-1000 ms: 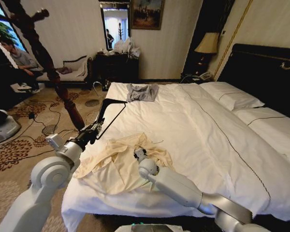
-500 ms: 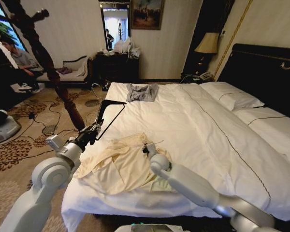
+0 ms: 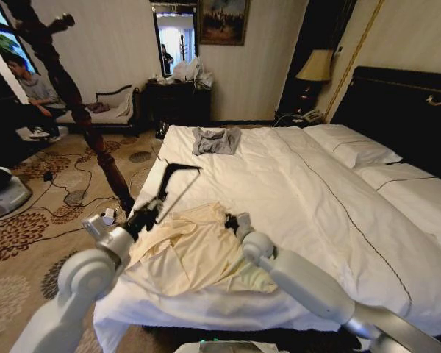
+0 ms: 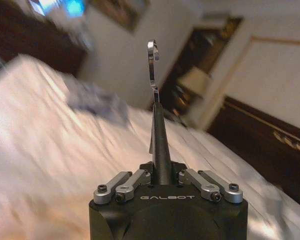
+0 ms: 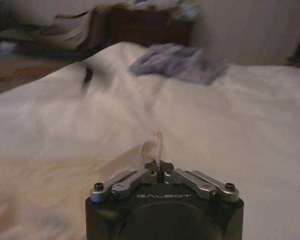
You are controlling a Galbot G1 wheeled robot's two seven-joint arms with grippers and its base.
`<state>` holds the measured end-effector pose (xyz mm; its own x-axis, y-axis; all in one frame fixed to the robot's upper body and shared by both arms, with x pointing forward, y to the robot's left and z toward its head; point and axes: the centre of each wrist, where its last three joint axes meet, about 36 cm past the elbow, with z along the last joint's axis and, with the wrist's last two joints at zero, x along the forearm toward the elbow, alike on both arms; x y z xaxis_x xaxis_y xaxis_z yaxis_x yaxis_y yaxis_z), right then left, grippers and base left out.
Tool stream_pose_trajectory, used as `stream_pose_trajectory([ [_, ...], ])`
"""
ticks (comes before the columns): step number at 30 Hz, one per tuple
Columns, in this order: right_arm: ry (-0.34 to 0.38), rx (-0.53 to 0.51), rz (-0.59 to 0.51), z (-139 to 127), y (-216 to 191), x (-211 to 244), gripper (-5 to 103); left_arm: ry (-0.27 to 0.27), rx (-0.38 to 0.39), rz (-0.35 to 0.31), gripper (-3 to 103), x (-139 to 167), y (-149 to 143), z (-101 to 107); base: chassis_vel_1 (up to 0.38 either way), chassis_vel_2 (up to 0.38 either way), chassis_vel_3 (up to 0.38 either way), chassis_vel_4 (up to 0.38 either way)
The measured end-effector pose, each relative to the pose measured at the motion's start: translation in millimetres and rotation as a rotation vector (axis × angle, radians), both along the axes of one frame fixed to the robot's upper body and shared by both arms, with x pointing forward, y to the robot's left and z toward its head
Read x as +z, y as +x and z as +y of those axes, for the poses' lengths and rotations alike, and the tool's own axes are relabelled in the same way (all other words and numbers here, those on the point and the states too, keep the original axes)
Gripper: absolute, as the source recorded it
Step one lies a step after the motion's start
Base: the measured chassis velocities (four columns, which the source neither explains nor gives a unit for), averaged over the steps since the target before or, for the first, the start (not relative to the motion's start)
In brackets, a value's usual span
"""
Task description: Pick up the clothes from the bed and hang them on the clothes hanger.
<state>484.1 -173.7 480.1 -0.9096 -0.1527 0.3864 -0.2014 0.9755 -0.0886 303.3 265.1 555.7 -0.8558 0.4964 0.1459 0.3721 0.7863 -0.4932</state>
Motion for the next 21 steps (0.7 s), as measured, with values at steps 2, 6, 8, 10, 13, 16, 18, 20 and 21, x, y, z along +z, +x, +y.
stream_pose_trajectory([
  [2,0.021,-0.054,-0.018,-20,12,13,1,0.008,-0.042,0.032,18,-2,-9,-4,0.0,0.0,0.0,0.0],
  [6,0.066,-0.1,-0.066,-43,24,30,1,0.004,-0.081,0.068,18,-7,-14,-11,0.0,0.0,0.0,0.0],
  [8,0.105,-0.096,-0.108,-52,28,39,1,-0.013,-0.116,0.103,18,-12,-17,-18,0.0,0.0,0.0,0.0],
  [10,0.121,-0.088,-0.126,-54,29,42,1,-0.017,-0.135,0.115,18,-16,-19,-21,0.0,0.0,0.0,0.0],
  [13,0.169,-0.062,-0.183,-56,32,50,1,-0.012,-0.173,0.13,18,-30,-20,-30,0.0,0.0,0.0,0.0],
  [16,0.212,-0.027,-0.227,-55,30,56,1,-0.02,-0.181,0.135,18,-38,-17,-34,0.0,0.0,0.0,0.0],
  [18,0.277,0.04,-0.288,-51,23,66,1,-0.058,-0.195,0.127,18,-42,-9,-37,0.0,0.0,0.0,0.0],
  [20,0.304,0.067,-0.303,-48,18,71,1,-0.079,-0.21,0.123,18,-42,-5,-39,0.0,0.0,0.0,0.0],
  [21,0.324,0.088,-0.312,-46,13,75,1,-0.093,-0.224,0.117,18,-42,-2,-40,0.0,0.0,0.0,0.0],
])
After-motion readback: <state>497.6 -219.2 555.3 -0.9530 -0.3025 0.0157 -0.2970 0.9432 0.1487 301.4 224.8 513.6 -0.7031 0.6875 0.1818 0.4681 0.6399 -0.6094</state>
